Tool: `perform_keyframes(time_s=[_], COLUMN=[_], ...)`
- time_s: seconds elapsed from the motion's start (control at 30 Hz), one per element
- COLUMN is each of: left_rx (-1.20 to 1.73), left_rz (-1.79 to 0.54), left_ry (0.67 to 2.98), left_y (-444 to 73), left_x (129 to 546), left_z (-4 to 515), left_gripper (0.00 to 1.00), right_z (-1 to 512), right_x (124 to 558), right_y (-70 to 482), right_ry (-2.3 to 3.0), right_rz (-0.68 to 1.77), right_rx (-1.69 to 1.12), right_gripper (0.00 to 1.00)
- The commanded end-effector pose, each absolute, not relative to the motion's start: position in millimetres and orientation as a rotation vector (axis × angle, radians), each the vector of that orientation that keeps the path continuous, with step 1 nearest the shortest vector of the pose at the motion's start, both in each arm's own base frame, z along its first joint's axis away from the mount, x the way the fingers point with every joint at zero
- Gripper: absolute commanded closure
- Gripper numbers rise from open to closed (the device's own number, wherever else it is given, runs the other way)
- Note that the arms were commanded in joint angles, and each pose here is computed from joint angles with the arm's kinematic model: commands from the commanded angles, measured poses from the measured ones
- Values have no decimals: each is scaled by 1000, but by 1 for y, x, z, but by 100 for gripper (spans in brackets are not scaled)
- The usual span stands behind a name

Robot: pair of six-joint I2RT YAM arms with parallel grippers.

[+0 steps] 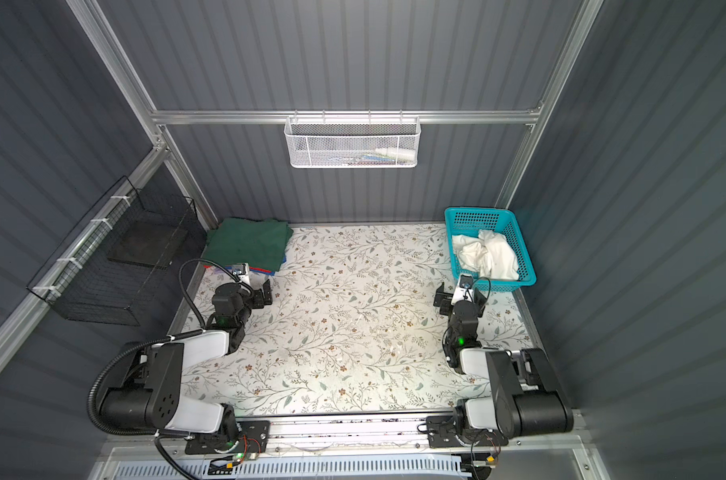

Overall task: Fold and stack the t-shirts
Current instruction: 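Reach the right gripper into the teal basket and grasp the white t-shirt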

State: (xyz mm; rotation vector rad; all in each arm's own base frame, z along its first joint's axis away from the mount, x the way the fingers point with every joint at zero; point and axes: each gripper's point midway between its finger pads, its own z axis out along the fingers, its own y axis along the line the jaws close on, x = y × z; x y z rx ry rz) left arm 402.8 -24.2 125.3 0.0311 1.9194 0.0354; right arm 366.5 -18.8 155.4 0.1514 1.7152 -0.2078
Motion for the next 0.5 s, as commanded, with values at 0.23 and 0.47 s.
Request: perform_keyframes(time_s=[0.23, 0.47], left_rx=[58, 130], left_rz=[-71, -277], left_ry=[2003, 2157], left_y=[-67, -100], left_x=[388, 380], left_z=[163, 173], left_gripper=[0, 0], right_z=[237, 218], right_x=[364, 375], right_y=[-25, -86], right_ry=[1895, 2154], right_rz=[-59, -129], right_rx=[475, 865], right_gripper=[1, 1])
